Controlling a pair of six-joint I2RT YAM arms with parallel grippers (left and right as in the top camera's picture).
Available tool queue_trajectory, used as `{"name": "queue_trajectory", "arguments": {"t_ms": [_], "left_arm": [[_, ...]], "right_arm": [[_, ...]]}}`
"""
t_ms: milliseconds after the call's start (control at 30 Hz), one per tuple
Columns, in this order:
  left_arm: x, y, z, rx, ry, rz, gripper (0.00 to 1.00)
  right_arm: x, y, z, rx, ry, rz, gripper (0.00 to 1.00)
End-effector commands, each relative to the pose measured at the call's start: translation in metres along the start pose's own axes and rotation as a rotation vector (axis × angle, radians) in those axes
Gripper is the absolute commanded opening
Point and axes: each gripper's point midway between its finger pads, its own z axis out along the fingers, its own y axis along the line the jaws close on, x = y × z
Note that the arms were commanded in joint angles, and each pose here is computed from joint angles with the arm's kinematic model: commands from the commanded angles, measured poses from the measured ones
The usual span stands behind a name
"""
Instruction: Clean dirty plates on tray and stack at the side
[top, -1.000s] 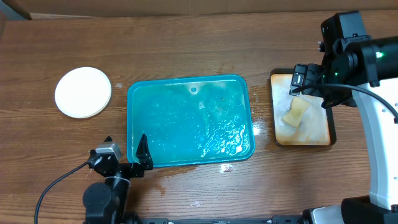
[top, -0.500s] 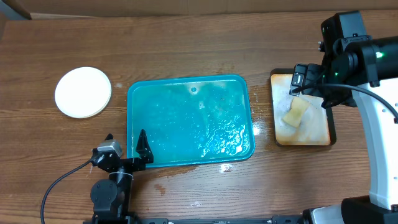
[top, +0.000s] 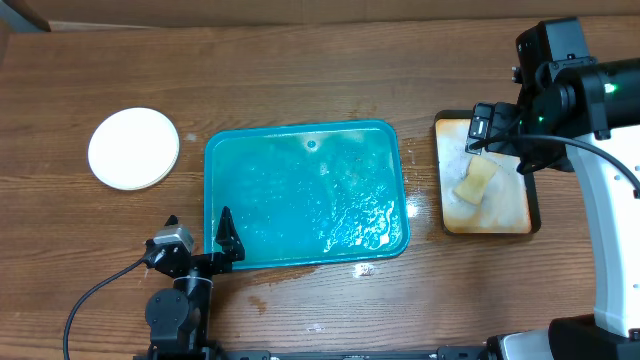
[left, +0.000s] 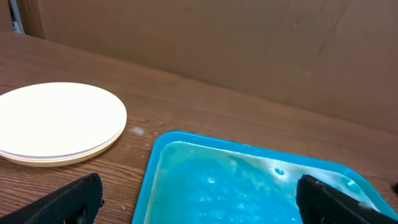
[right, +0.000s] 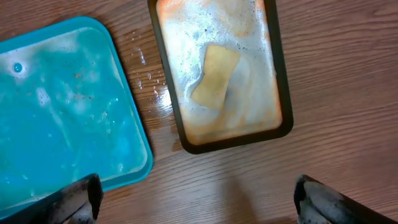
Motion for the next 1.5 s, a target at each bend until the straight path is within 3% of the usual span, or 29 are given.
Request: {"name": "queue_trajectory", "arguments": {"t_ms": [0,1133,1300,1467], "left_arm": [[0.002,0.002,0.001,-0.006,-0.007,-0.003,1.0],[0.002,0.003,0.001,-0.009,-0.006,-0.003,1.0],[0.002,0.003,0.001,-0.008,-0.006,-0.003,1.0],[0.002,0.003,0.001,-0.009,-0.006,-0.003,1.0]], "right_arm": [[-0.002,-0.001,-0.014,-0.01,-0.051,0.004,1.0],[-0.002,-0.001,-0.014,-0.01,-0.052,0.004,1.0],[-0.022,0.004,-0.021,-0.035,-0.152,0.015,1.0],[-0.049,0.019,-0.062,-0.169,-0.382,0.03,1.0]]}}
